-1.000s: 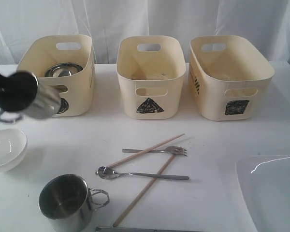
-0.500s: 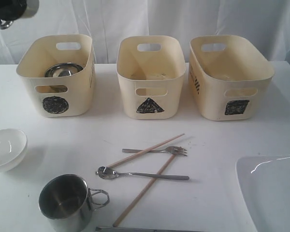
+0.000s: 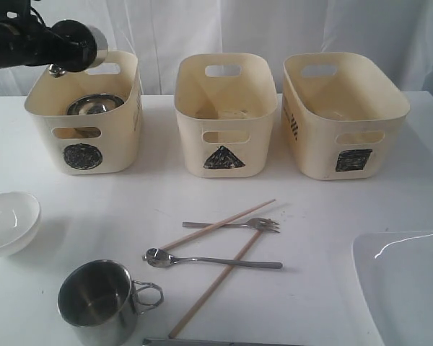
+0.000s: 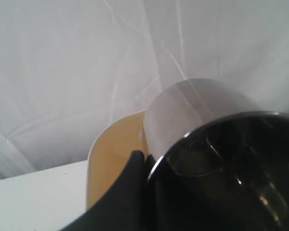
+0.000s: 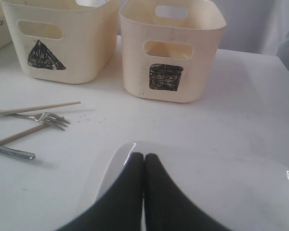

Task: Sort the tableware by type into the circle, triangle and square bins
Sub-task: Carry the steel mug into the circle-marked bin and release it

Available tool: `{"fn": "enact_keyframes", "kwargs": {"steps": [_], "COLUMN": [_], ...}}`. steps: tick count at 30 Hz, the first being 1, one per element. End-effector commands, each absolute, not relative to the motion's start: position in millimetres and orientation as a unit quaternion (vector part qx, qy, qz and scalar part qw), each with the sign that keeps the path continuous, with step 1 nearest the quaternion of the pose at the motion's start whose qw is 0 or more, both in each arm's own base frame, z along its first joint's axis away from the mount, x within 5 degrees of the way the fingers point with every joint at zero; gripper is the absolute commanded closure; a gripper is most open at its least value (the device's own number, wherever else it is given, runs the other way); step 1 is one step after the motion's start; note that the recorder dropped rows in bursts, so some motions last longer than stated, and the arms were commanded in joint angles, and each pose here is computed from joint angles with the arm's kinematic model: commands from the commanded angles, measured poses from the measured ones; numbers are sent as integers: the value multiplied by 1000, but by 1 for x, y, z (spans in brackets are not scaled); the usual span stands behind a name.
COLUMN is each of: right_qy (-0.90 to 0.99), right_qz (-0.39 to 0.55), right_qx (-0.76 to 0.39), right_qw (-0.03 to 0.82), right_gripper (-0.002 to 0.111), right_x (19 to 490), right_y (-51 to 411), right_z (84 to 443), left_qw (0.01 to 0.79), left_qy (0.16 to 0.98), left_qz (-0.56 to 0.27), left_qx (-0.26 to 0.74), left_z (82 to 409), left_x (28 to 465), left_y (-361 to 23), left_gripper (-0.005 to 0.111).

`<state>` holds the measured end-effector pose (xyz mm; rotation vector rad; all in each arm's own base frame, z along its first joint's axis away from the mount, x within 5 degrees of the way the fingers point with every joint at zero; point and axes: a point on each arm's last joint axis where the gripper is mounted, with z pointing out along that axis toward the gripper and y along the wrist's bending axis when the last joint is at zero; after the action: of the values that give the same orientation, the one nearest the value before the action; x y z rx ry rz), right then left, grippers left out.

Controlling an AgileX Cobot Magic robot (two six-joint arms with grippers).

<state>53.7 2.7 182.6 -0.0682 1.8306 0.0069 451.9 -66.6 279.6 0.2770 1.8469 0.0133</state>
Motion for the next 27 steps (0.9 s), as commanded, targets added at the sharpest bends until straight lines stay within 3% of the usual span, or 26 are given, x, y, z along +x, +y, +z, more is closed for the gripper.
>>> {"fn": "enact_keyframes", "kwargs": {"steps": [1,11,13,17,19,27], "right_qy": [791,791,791,791,791,791], "right_qz": [0,0,0,0,0,0], "right_qx": [-28,-28,-28,-28,-28,-28], "right_qw": [612,612,612,612,612,612], "right_gripper": [108,108,108,108,108,108], "right_x": [53,53,53,53,53,53], "right_y": [2,2,2,2,2,2], "right_z": [182,182,182,182,182,182], "left_qw": [574,569,556,562,577,631], "left_qy": [798,797,808,804,794,755], "left_qz": [39,48,43,43,42,42], "left_qx": [179,196,189,189,186,172], "left_z": [268,265,263,264,268,324], "left_x": [455,456,455,455,456,435], "left_y": [-70,-70,-70,-70,-70,-67], "left_gripper": [107,105,96,55,42,37]}}
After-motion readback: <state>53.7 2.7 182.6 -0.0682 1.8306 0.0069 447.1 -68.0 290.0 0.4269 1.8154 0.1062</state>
